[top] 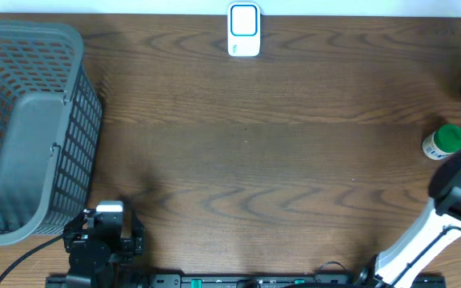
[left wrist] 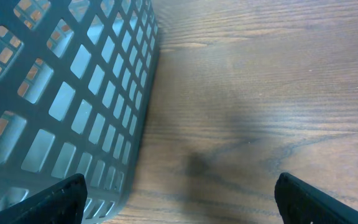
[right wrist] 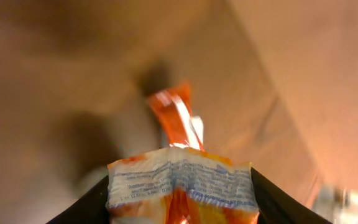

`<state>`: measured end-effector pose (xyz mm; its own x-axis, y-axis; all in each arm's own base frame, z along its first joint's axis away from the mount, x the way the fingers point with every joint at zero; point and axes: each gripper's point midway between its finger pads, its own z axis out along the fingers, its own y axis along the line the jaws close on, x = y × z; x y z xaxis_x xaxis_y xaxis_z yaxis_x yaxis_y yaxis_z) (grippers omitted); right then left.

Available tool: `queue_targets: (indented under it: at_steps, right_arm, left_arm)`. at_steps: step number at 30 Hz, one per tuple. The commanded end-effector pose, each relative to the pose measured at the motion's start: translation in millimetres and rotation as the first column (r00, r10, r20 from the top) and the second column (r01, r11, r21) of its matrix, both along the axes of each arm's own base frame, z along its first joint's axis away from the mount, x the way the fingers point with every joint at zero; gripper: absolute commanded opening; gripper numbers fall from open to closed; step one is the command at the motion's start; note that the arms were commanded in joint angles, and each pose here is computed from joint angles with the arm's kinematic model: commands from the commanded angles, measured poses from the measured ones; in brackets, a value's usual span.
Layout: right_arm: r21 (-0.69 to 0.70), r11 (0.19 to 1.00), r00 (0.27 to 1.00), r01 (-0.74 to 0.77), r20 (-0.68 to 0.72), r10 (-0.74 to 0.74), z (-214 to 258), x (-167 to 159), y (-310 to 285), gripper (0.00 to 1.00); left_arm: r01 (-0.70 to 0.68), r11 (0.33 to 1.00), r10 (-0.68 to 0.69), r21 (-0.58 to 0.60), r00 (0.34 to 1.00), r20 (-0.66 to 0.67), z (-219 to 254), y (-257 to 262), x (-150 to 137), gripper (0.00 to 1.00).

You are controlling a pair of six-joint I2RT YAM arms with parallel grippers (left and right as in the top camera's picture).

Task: Scan the item barcode
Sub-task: 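Carry the packet to the right edge and release it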

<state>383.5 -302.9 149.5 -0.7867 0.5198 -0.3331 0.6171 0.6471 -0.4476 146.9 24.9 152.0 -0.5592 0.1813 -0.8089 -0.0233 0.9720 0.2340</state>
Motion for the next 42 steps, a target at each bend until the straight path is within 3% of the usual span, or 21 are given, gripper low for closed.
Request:
queue_targets:
  at_steps: [1, 6, 10, 14, 17, 18, 20, 23, 28, 31, 33, 35, 38, 42]
  right_arm:
    - [0.050, 0.985, 0.985, 0.162, 0.049, -0.165, -8.1, -28.1, -20.4, 0.99]
    - [0.186, 0.969, 0.951, 0.163, 0.232, -0.204, 26.7, -27.1, -23.4, 0.99]
    - [0.204, 0.973, 0.819, 0.103, 0.538, -0.200, 131.1, -18.0, -13.7, 0.99]
    - [0.145, 0.989, 0.550, -0.017, 0.828, -0.112, 265.2, -27.0, 21.4, 0.99]
    - [-0.068, 0.985, 0.269, -0.156, 0.957, 0.109, 383.1, -51.1, 70.5, 0.99]
    - [-0.192, 0.965, 0.137, -0.180, 0.966, 0.218, 432.2, -69.0, 95.1, 0.99]
    - [-0.374, 0.913, -0.049, -0.164, 0.927, 0.371, 498.8, -105.4, 135.1, 0.99]
    - [-0.532, 0.841, -0.241, -0.093, 0.832, 0.500, 561.7, -163.4, 188.2, 0.99]
    - [-0.623, 0.770, -0.416, -0.137, 0.742, 0.526, 589.5, -235.3, 275.0, 0.99]
    - [-0.602, 0.750, -0.419, -0.274, 0.777, 0.470, 569.0, -245.3, 303.2, 0.99]
    - [-0.626, 0.689, -0.371, -0.365, 0.776, 0.510, 542.8, -251.3, 319.2, 0.99]
    - [-0.649, 0.648, -0.368, -0.398, 0.760, 0.535, 526.9, -262.4, 325.8, 0.99]
    - [-0.723, 0.571, -0.435, -0.388, 0.691, 0.578, 511.8, -288.3, 334.5, 0.99]
    - [-0.804, 0.499, -0.464, -0.322, 0.594, 0.657, 471.4, -321.0, 333.3, 0.99]
  left_arm:
    - [-0.013, 1.000, 0.013, -0.011, 1.000, 0.007, 1.0, 1.0, -0.4, 0.95]
    - [-0.013, 1.000, 0.013, -0.011, 1.000, 0.007, 0.9, 1.0, -0.4, 0.95]
    - [-0.013, 1.000, 0.013, -0.011, 1.000, 0.007, 1.0, 1.0, -0.4, 0.95]
    - [-0.013, 1.000, 0.013, -0.011, 1.000, 0.007, 1.0, 1.0, -0.4, 0.95]
    - [-0.013, 1.000, 0.013, -0.011, 1.000, 0.007, 1.0, 1.0, -0.4, 0.95]
    - [-0.013, 1.000, 0.013, -0.011, 1.000, 0.007, 1.0, 1.0, -0.4, 0.95]
    - [-0.013, 1.000, 0.013, -0.011, 1.000, 0.007, 1.0, 1.0, -0.4, 0.95]
    - [-0.013, 1.000, 0.013, -0.011, 1.000, 0.007, 1.0, 1.0, -0.4, 0.95]
    - [-0.013, 1.000, 0.013, -0.011, 1.000, 0.007, 1.0, 1.0, -0.4, 0.95]
    - [-0.013, 1.000, 0.013, -0.011, 1.000, 0.007, 1.0, 1.0, -0.4, 0.95]
    - [-0.013, 1.000, 0.013, -0.011, 1.000, 0.007, 1.0, 1.0, -0.4, 0.95]
    - [-0.013, 1.000, 0.013, -0.011, 1.000, 0.007, 0.9, 1.0, -0.4, 0.95]
    - [-0.013, 1.000, 0.013, -0.011, 1.000, 0.007, 1.0, 1.0, -0.4, 0.95]
    - [-0.013, 1.000, 0.013, -0.011, 1.000, 0.007, 0.9, 1.0, -0.4, 0.95]
